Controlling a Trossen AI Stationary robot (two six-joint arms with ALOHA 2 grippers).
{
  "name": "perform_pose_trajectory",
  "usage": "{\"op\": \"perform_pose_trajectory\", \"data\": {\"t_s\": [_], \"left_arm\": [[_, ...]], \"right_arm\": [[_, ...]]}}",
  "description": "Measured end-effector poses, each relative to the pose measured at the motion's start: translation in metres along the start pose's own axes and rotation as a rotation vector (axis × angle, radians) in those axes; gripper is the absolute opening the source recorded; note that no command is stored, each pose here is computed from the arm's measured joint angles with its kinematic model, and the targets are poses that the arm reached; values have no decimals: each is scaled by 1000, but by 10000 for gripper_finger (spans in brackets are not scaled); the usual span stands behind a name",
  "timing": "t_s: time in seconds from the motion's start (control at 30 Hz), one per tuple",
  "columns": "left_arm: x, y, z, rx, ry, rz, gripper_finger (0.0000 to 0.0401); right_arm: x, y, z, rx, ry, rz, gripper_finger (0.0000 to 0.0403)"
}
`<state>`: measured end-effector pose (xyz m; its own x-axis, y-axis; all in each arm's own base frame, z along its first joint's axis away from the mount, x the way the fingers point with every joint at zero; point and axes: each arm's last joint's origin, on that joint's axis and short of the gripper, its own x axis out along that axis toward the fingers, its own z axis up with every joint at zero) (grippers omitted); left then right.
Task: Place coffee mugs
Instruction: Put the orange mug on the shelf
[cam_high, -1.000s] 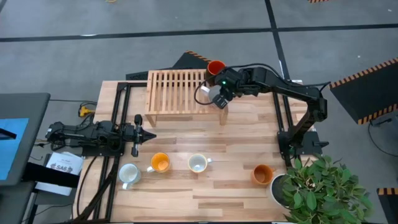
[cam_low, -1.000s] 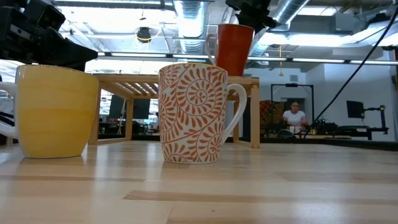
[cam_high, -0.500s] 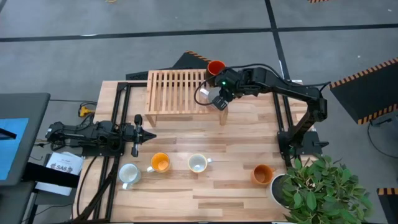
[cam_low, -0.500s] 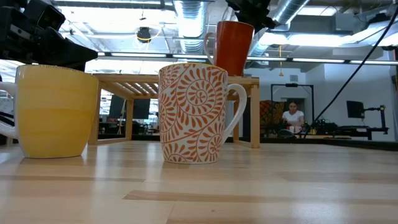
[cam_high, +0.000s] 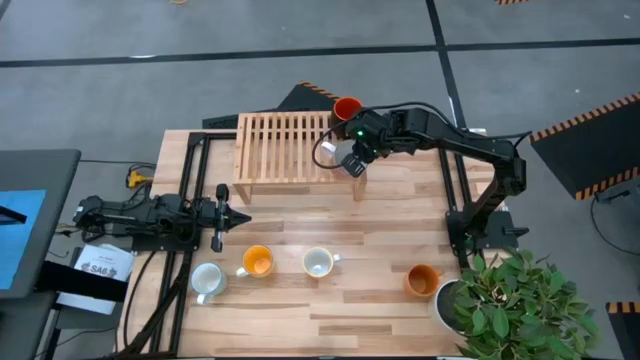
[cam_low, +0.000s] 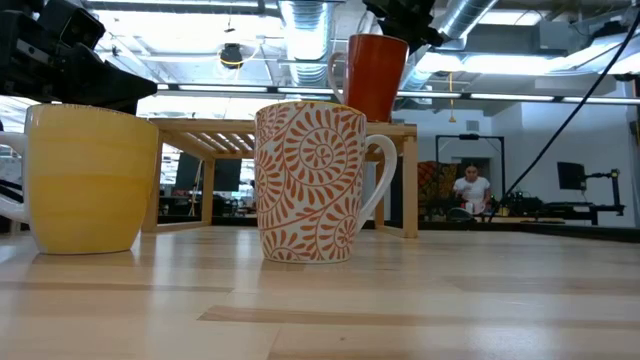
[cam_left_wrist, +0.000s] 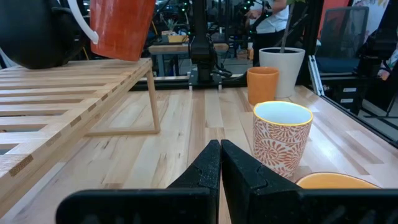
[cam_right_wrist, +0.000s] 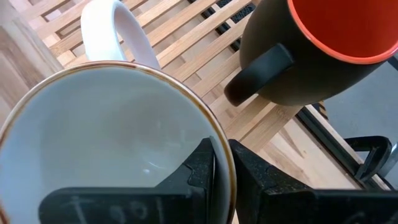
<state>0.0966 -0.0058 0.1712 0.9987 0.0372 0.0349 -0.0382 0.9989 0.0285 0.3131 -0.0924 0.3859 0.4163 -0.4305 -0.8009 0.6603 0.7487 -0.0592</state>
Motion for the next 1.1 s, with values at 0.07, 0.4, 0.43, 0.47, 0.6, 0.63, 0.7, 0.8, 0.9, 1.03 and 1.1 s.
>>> {"op": "perform_pose_trajectory", "data": {"t_s": [0.07, 0.4, 0.43, 0.47, 0.6, 0.63, 0.7, 0.8, 0.9, 1.03, 1.1], "left_arm": [[0, 0, 0, 0, 0, 0, 0], [0, 0, 0, 0, 0, 0, 0], [0, 0, 0, 0, 0, 0, 0], [0, 0, 0, 0, 0, 0, 0], [0, 0, 0, 0, 0, 0, 0], [0, 0, 0, 0, 0, 0, 0], [0, 0, 0, 0, 0, 0, 0], [0, 0, 0, 0, 0, 0, 0], [0, 0, 0, 0, 0, 0, 0], [0, 0, 0, 0, 0, 0, 0], [0, 0, 0, 0, 0, 0, 0]], "right_arm": [[0, -1, 0, 4, 0, -2, 68], [1, -5, 3, 28, -8, -9, 93], [1, -5, 3, 28, -8, -9, 95], [1, -5, 3, 29, -8, -9, 96], [1, -5, 4, 31, -16, -7, 98], [1, -5, 4, 33, -22, -5, 98], [1, -4, 5, 36, -33, -1, 98], [1, -4, 6, 38, -37, 1, 98], [1, -5, 6, 41, -37, 0, 99], [2, -8, 7, 53, -37, -8, 105], [3, -10, 8, 60, -41, -10, 114]]}}
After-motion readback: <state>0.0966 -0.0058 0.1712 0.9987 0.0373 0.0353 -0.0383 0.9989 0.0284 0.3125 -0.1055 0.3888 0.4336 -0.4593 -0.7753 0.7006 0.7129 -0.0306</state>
